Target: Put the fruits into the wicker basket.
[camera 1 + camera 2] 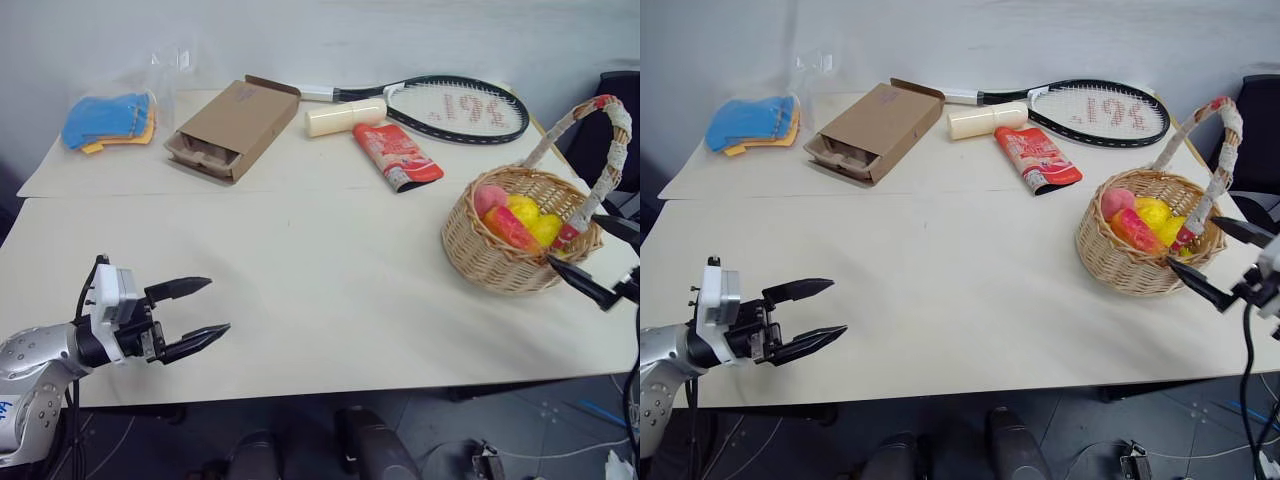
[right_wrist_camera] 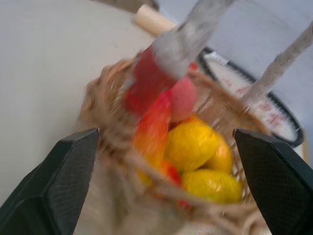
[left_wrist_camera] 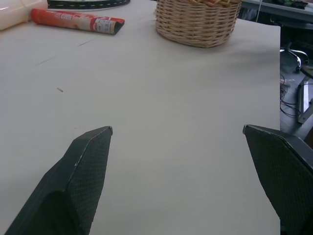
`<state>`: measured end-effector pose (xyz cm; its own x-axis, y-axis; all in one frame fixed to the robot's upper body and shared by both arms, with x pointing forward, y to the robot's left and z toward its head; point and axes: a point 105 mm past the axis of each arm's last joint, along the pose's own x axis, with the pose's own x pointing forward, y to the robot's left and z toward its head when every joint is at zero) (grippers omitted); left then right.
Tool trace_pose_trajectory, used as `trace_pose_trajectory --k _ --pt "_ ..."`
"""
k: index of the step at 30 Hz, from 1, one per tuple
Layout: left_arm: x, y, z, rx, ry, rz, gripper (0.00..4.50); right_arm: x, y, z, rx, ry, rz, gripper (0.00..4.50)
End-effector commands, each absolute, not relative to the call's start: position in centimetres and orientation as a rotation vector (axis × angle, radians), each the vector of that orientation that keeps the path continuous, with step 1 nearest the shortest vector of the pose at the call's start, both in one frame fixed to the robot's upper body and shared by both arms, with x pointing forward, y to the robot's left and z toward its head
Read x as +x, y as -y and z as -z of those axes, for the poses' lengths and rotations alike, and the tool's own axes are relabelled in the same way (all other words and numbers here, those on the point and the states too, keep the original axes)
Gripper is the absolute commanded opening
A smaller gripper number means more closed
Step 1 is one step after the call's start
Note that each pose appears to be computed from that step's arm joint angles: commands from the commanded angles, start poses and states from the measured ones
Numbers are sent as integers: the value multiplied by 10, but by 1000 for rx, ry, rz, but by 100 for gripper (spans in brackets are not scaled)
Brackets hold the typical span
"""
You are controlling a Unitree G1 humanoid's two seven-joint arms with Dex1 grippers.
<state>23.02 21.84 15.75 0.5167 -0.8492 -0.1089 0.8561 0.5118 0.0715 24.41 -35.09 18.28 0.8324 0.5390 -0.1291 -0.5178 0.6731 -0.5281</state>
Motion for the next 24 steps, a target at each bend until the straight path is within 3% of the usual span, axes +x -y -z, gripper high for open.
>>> trace_pose_trajectory --k 1,4,8,12,17,24 --pt "226 -220 -155 176 -70 1042 450 218 343 -180 -598 -1 -686 448" --pt "224 -220 -150 241 -88 1048 450 204 329 -164 -548 -46 -752 448" --pt "210 -228 -141 274 -128 1010 450 191 281 -124 -488 -93 -992 448" --pt "195 -230 -129 277 -156 952 450 223 218 -113 -428 46 -1145 448" --pt "192 -231 -134 332 -102 853 450 276 159 -127 -372 205 -1219 448" --pt "213 -228 -144 430 11 714 450 309 136 -125 -403 245 -1250 448"
